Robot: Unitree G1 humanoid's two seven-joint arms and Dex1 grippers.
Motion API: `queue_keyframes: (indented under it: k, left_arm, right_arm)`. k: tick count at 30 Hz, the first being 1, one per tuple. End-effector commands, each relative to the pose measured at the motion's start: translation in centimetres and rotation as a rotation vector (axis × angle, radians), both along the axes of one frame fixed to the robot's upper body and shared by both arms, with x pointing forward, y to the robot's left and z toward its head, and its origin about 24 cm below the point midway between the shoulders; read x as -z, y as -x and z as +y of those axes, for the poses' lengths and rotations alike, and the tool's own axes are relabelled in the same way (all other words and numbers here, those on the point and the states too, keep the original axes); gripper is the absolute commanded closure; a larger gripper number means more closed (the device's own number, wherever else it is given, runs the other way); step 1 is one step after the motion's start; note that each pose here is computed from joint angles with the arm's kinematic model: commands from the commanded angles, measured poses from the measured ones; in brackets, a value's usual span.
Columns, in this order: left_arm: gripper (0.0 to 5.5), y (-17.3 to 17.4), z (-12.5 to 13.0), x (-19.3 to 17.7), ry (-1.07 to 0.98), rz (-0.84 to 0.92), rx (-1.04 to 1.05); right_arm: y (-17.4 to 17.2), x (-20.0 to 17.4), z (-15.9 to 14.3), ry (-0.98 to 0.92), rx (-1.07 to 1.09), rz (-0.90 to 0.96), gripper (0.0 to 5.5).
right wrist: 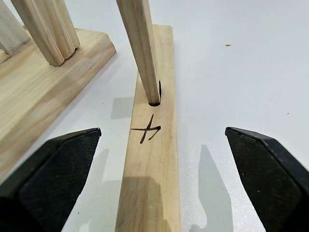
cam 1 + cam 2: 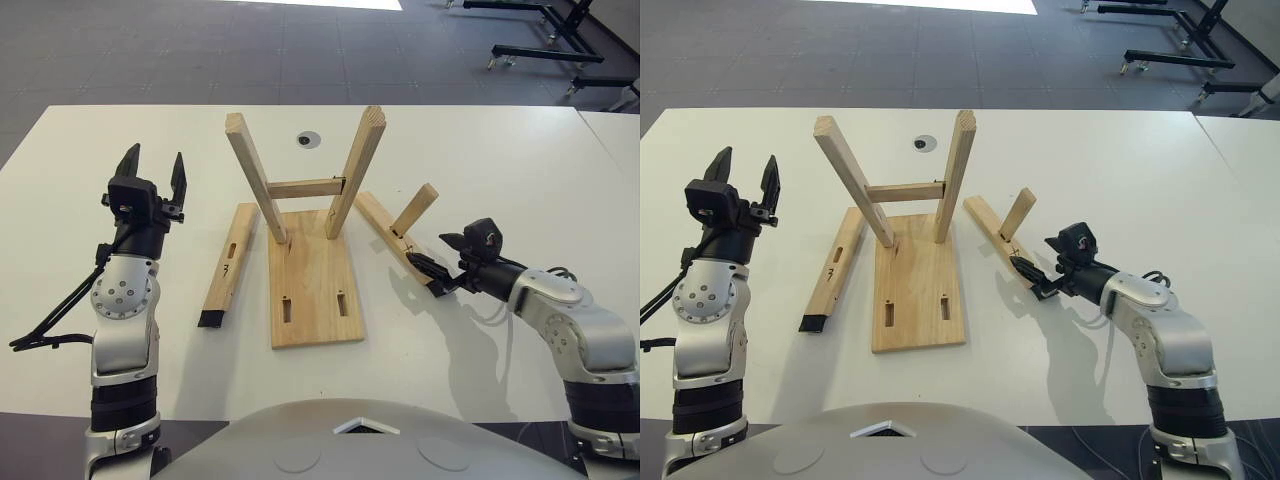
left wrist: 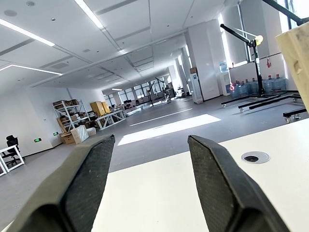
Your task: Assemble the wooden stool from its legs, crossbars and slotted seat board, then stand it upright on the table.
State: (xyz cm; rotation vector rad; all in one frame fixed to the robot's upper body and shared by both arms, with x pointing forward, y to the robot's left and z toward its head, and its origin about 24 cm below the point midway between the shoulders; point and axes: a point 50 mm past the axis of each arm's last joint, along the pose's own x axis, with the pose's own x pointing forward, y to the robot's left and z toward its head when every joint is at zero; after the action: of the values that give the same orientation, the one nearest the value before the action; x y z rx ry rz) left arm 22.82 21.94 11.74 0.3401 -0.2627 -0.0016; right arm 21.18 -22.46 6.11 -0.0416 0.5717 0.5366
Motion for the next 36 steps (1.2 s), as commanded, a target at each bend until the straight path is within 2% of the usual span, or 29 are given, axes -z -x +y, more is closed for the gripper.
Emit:
queue_keyframes:
  k: [1,4,12,18,21,26,29,32,36]
  left_arm:
    - [2.73,-0.1,-0.3,0.1,-0.002,0.013,0.009]
    - [2.73,-0.2,-0.3,0.2,-0.003,0.016,0.016]
    - [2.73,-0.2,-0.5,0.2,0.003,0.013,0.010]
    - [2.73,-0.3,-0.5,0.4,0.013,0.010,-0.003]
    - [2.73,-0.4,-0.4,0.6,0.018,0.014,-0.007]
    - [2.73,-1.1,-0.3,0.4,0.020,0.010,0.011]
    - [2.73,-1.9,-0.1,-0.2,0.034,-0.003,0.026]
    - [2.73,-2.8,0.5,-0.8,0.062,-0.003,0.059]
    - [2.73,-5.1,1.0,-2.0,0.061,0.013,0.130]
  right_arm:
    - [0.1,0.7,1.5,0.043,-0.049,0.048,0.75]
    - [0.2,1.3,1.7,0.106,-0.070,0.085,0.75]
    - [-0.5,1.3,2.4,0.146,-0.066,0.169,2.20]
    - [-1.5,1.1,0.1,0.189,-0.052,0.170,3.35]
    - [-2.3,1.0,-0.1,0.198,-0.035,0.146,3.44]
    - [-7.0,-1.3,1.2,0.041,0.095,-0.098,3.44]
    - [-12.5,-5.7,2.6,-0.042,0.179,-0.333,3.44]
    - [-16.0,-8.9,4.9,-0.128,0.158,-0.458,3.44]
    - [-17.8,-10.3,6.6,-0.213,0.142,-0.555,3.44]
